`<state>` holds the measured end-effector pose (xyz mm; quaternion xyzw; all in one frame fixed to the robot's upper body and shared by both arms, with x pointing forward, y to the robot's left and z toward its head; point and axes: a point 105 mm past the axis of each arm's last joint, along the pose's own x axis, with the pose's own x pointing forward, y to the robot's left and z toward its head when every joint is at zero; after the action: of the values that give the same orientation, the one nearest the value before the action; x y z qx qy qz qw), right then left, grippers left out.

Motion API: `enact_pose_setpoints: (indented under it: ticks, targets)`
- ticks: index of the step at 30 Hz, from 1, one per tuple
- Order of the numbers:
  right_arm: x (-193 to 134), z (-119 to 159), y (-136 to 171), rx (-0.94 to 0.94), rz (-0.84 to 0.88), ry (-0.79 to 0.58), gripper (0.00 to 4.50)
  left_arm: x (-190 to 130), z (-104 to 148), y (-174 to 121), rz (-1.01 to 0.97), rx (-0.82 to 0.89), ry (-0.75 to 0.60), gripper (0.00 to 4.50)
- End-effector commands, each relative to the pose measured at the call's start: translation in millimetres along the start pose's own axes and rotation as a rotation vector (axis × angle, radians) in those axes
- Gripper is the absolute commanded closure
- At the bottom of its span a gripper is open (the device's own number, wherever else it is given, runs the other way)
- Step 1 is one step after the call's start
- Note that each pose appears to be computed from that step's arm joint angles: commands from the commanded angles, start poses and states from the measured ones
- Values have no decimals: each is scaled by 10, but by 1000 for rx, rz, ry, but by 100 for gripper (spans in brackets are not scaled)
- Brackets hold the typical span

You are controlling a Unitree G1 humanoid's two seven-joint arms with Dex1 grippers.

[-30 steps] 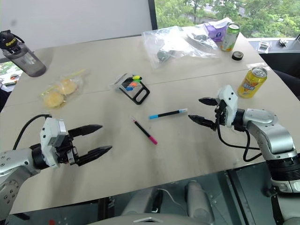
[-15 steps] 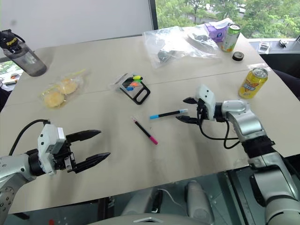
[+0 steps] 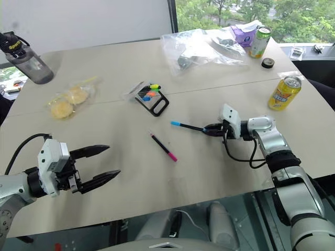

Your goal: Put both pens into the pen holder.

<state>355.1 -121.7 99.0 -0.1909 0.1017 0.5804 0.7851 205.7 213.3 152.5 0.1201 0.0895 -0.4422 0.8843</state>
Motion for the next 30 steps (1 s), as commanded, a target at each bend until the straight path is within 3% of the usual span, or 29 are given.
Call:
enact_pose_setpoints:
  ticks: [1,10,12,14,19,26,29,30]
  targets:
    - [-173,176,-7,-54,-54,-33,449,261,187,-28,-62,41,-93,0]
    - [-313,387,313,-162,-8,118,449,1146,426,147,-290,213,-75,0]
    - [-312,503,344,-188,-6,123,449,1311,583,155,-383,258,-100,0]
    - [-308,601,365,-206,-8,115,449,1403,700,140,-467,273,-119,0]
    - [-325,770,445,-241,-8,135,449,1632,765,95,-671,380,-18,0]
    - [-347,859,496,-271,-33,171,449,1811,782,98,-772,532,114,0]
    - [-364,844,503,-281,-42,204,449,1891,872,57,-793,602,120,84]
    - [-363,847,505,-283,-43,208,449,1911,876,59,-793,632,133,144]
